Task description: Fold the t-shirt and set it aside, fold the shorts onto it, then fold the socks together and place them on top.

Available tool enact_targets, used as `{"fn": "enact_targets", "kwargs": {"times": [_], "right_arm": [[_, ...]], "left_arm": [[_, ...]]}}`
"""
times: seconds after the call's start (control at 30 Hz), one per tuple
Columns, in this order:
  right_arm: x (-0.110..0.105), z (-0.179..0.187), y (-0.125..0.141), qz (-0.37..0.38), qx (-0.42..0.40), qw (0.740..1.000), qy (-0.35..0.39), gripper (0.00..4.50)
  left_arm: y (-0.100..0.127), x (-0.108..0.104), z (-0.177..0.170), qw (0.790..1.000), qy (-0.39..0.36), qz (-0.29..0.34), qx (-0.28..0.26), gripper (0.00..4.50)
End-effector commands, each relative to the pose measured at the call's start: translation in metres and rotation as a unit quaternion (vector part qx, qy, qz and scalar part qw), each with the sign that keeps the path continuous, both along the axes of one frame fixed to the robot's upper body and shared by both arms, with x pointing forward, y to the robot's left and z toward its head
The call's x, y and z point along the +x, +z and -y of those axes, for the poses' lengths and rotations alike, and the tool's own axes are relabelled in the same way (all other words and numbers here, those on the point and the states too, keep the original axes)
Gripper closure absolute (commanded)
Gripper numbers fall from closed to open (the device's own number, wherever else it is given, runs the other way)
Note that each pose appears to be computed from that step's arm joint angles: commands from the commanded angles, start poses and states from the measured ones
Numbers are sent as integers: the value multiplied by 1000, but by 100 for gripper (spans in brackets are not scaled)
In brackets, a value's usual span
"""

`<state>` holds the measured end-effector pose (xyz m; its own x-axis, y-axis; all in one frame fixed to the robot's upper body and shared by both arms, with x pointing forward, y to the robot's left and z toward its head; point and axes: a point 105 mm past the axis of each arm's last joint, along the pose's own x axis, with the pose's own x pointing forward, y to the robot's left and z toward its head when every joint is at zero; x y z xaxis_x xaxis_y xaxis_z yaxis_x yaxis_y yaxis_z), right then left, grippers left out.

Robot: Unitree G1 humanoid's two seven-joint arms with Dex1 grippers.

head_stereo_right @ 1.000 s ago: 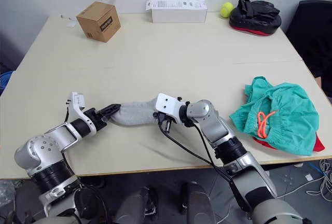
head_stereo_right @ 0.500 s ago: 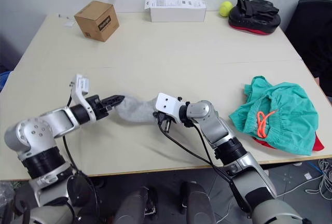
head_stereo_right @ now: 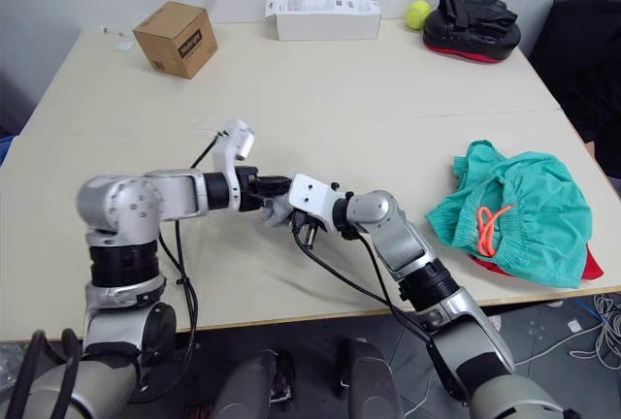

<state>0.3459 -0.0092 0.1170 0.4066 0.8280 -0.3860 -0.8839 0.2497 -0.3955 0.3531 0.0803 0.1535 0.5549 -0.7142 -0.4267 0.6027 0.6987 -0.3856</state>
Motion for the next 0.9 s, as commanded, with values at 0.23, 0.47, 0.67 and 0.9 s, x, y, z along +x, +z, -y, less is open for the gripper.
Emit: {"fn": "enact_targets", "kwargs": {"times": [0.23, 0.47, 0.67, 0.9], "right_arm": [[-3, 12, -3, -2, -3, 1000, -18, 450], [-2, 13, -4, -3, -5, 1000, -21, 450], [-1, 13, -5, -4, -7, 1000, -21, 450], [-1, 14, -5, -4, -11, 1000, -19, 450]], "left_arm": [[5, -1, 2, 1000, -13, 8, -21, 290], [36, -13, -10, 988, -25, 5, -151, 135], [55, -11, -35, 978, 16, 35, -205, 135], [59, -5, -77, 970, 99, 77, -206, 135]]}}
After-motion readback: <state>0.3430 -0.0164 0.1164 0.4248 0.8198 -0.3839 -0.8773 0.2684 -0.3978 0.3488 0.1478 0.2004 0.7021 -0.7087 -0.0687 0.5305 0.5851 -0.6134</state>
